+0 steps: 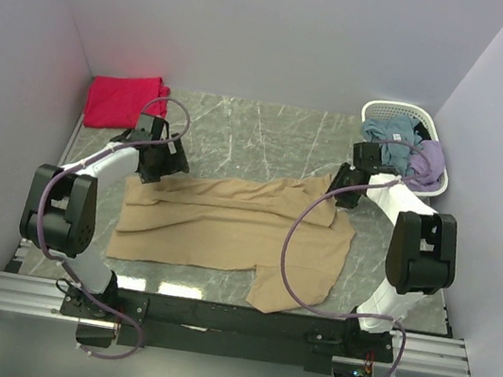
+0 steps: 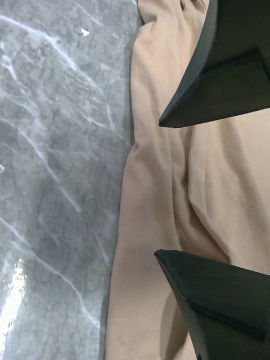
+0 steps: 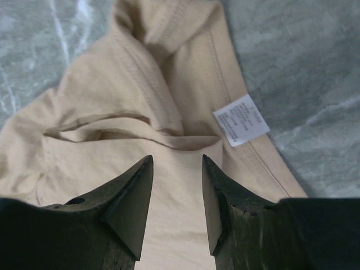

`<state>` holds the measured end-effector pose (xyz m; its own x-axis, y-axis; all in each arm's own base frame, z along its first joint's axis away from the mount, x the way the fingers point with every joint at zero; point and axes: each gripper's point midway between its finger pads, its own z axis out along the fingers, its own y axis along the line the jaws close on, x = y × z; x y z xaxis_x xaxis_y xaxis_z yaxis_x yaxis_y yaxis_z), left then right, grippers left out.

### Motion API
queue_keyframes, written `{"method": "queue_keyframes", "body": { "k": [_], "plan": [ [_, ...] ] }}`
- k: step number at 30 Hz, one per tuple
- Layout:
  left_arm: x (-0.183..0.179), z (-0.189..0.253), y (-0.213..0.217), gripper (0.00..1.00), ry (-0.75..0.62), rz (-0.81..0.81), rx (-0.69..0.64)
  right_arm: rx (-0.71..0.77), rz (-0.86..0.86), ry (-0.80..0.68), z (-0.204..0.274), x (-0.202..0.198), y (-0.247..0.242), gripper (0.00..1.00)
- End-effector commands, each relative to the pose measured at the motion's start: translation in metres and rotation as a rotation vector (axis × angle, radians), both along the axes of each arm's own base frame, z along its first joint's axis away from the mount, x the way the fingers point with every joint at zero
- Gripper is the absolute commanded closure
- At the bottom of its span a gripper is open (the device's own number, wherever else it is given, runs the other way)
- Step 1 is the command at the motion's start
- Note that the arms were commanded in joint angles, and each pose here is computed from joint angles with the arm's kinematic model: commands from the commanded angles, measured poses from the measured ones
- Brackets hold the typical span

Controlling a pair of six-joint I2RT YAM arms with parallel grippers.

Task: Fold and stack the t-shirts
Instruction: Fold the tshirt

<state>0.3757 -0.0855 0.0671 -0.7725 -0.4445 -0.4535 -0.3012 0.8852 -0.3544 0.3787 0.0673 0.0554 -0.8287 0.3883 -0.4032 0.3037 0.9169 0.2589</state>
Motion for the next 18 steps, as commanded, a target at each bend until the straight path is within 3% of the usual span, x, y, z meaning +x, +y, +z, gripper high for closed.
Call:
{"method": "queue_keyframes", "body": {
  "k": [1, 12, 18],
  "plan": [
    [0.009, 0.015, -0.013, 0.05, -0.058, -0.052, -0.024, -0.003, -0.064, -0.006, 0.000, -0.007, -0.015, 0.53],
    [0.010, 0.012, -0.016, 0.05, -0.046, -0.071, -0.005, 0.138, -0.079, -0.024, -0.009, -0.014, -0.014, 0.55],
    [0.008, 0.007, -0.015, 0.05, -0.029, -0.070, 0.002, 0.177, -0.051, -0.041, -0.011, -0.013, -0.007, 0.65]
  ]
}}
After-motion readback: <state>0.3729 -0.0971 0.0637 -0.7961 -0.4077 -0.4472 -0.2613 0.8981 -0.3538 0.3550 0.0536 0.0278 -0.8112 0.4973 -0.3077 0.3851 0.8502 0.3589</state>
